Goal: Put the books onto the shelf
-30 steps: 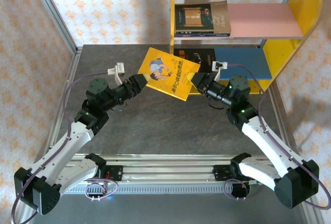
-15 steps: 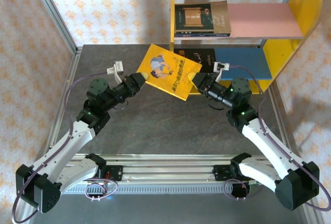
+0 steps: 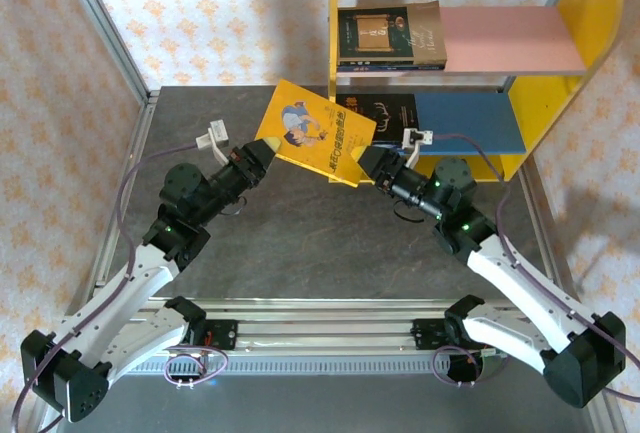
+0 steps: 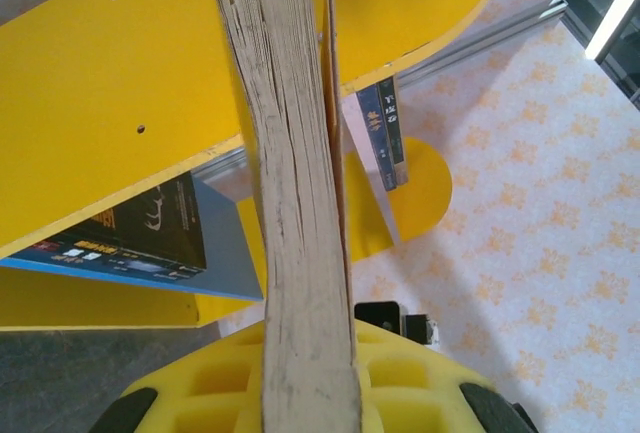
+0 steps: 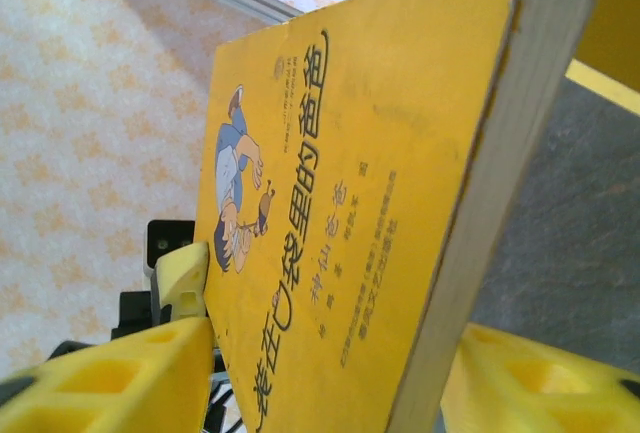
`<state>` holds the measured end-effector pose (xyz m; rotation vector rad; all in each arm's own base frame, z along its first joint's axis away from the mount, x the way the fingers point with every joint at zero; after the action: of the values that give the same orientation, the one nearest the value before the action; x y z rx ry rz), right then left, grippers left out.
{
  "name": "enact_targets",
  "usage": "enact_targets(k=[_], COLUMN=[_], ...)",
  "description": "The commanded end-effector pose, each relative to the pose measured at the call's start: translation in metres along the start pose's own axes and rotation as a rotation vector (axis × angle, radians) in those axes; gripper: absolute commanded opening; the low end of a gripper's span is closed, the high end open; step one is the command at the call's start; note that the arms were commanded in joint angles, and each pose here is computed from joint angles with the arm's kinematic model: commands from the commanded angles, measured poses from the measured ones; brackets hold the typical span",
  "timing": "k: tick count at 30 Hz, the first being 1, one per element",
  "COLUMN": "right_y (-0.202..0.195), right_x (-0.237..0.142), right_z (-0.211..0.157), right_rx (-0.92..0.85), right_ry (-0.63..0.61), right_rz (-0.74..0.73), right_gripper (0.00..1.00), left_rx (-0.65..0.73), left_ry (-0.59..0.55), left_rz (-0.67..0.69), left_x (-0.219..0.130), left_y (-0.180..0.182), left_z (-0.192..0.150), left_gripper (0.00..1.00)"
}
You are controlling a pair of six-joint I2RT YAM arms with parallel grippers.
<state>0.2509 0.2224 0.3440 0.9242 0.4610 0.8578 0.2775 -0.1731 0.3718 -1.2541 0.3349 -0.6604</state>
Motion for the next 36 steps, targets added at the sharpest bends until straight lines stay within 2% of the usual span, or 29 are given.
enact_targets(k=[1, 18, 20, 23, 32, 36], right_y=[0.020, 0.027, 0.030, 0.038, 0.065, 0.083], right_x=[-0.010, -0.016, -0.022, -0.031, -0.053, -0.071], right_z=[0.014, 0.010, 0.012, 0.015, 0.021, 0.026], right_rx=[-0.039, -0.011, -0.017, -0.036, -0.109, -0.189], right_ry=[-0.079, -0.102, -0.117, -0.128, -0.126, -0.122], right_rz=[0.027, 0.044, 0.041, 0.043, 0.057, 0.040], right_gripper=[0.68, 0.62, 0.56, 0.40, 0.12, 0.07], left_rx=[0.017, 0.014, 0.016, 0.021, 0.062, 0.080], left_ry=[-0.086, -0.046, -0.042, -0.034, 0.052, 0.077], left_rz=[-0.150, -0.226, -0.226, -0.228, -0.273, -0.270], left_x=[-0.004, 0.005, 0.005, 0.004, 0.010, 0.013], left_y=[-0.038, -0.057, -0.059, -0.062, -0.093, -0.104], left_z=[0.015, -0.004, -0.007, -0.011, -0.041, -0.051], left_gripper=[0.00, 0.00, 0.00, 0.00, 0.00, 0.00])
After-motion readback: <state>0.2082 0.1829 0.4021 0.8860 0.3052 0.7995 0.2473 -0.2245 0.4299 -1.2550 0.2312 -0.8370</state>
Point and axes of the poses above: each hand's point on the last joint's axis, 136 mm out from that joint toward the fingers, its own x axis out along the fingers, its own y axis along the line the jaws close on, z = x × y, the point moved 2 cm from there along -x, back along the fingers, and after that the axes turned 7 degrees about -x, right-handed, at the moved point
